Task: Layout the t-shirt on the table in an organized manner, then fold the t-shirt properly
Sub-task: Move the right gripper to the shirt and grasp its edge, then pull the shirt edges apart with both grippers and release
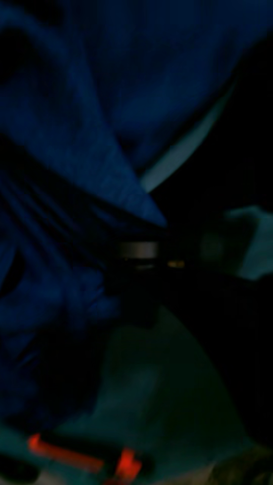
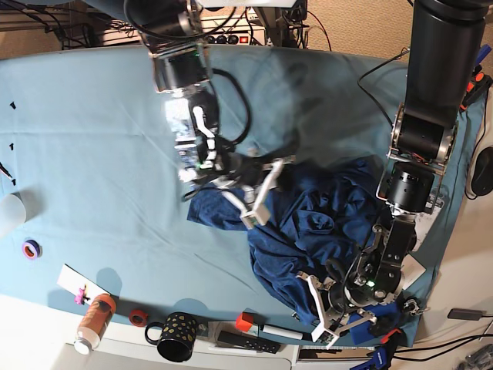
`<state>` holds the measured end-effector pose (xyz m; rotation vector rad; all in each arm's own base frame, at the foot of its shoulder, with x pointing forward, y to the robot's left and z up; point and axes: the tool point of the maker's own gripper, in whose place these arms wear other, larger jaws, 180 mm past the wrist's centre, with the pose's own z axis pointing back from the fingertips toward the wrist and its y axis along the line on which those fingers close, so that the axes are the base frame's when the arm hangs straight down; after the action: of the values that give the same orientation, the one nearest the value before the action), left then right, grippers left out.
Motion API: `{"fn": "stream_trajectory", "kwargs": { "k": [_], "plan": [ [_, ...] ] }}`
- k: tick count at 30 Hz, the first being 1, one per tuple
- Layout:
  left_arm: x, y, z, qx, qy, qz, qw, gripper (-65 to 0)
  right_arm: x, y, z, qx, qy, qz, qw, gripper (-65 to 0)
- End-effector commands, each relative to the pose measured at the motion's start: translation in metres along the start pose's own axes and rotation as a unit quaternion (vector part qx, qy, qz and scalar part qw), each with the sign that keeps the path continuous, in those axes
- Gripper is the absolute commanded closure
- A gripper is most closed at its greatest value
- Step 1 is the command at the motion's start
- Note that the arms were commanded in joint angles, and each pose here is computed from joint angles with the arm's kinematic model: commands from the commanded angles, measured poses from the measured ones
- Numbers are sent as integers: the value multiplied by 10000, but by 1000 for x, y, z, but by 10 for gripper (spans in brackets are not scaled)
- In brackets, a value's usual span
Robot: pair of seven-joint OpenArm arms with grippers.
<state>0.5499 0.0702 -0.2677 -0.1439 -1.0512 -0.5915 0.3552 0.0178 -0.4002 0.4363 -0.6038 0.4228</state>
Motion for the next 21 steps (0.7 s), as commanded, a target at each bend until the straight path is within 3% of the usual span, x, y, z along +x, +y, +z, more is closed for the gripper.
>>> {"fn": "stream_trajectory", "kwargs": {
  "k": [1,4,7,10,17,19,21],
  "plan": [
    [32,15,7,167,-342,-145,9992,0,8,-23,15,-468,74,276,9985,0],
    [29,21,9,251,-280,-237,9990,0,28,-64,59,-1471,-30,847,9855,0],
    [27,26,10,320,-259,-225,9989,0,45,-104,108,-2599,-283,1198,9578,0],
    [25,35,12,498,-246,-156,9983,0,50,-121,148,-3329,-401,1571,9289,0],
    [19,44,15,598,-173,-147,9980,0,59,-117,241,-4691,-880,2423,8447,0],
    [14,45,16,604,-128,-140,9980,0,59,-104,263,-4843,-1084,2638,8271,0],
    [10,45,16,605,-61,-131,9981,0,57,-88,280,-4878,-1276,2788,8173,0]
  ]
}}
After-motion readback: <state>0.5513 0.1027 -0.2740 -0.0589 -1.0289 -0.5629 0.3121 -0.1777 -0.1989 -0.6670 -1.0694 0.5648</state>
